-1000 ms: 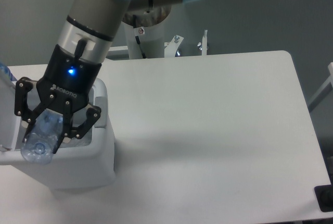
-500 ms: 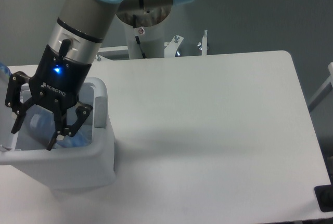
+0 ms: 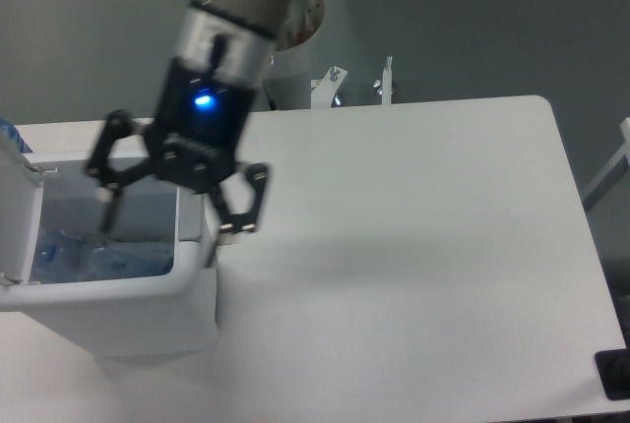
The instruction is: Place the trash in the trash can
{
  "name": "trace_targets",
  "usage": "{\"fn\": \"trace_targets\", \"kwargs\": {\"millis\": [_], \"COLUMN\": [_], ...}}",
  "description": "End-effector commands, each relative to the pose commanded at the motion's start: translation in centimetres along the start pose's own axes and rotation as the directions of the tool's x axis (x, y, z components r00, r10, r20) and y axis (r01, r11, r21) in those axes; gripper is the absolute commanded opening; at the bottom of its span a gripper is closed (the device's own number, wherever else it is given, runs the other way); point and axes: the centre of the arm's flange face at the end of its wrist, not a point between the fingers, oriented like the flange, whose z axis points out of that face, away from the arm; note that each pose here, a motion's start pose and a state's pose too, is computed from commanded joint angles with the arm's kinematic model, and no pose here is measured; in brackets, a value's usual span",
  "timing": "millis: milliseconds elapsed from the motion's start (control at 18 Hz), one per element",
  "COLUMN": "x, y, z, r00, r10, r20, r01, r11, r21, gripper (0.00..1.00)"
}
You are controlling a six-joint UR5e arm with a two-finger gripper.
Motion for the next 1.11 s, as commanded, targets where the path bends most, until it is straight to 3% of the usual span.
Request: {"fn": "trace_targets", "kwargs": {"millis": [111, 278, 444, 611, 778, 889, 1111], "x": [-1.9, -4.7, -6.8, -9.7, -12.2, -12.8, -13.9], "y": [0.5, 1.3, 2.3, 3.8, 5.3, 6.0, 7.1], "z": [-0.4, -1.1, -1.5, -2.8, -4.1, -4.4, -4.9], "r00": [0.995, 0.970, 0.954, 0.943, 0.925, 0.911, 0.864], "r10": [0.027, 0.074, 0.111, 0.184, 0.277, 0.341, 0.472], "r20": [0.093, 0.230, 0.278, 0.278, 0.260, 0.233, 0.176], "r01": [-0.025, -0.056, -0.070, -0.120, -0.183, -0.232, -0.324], "r11": [0.999, 0.995, 0.986, 0.965, 0.925, 0.889, 0.789], "r21": [-0.027, -0.086, -0.152, -0.234, -0.333, -0.396, -0.522], "gripper": [1.00, 1.00, 1.00, 1.00, 1.00, 1.00, 1.00]}}
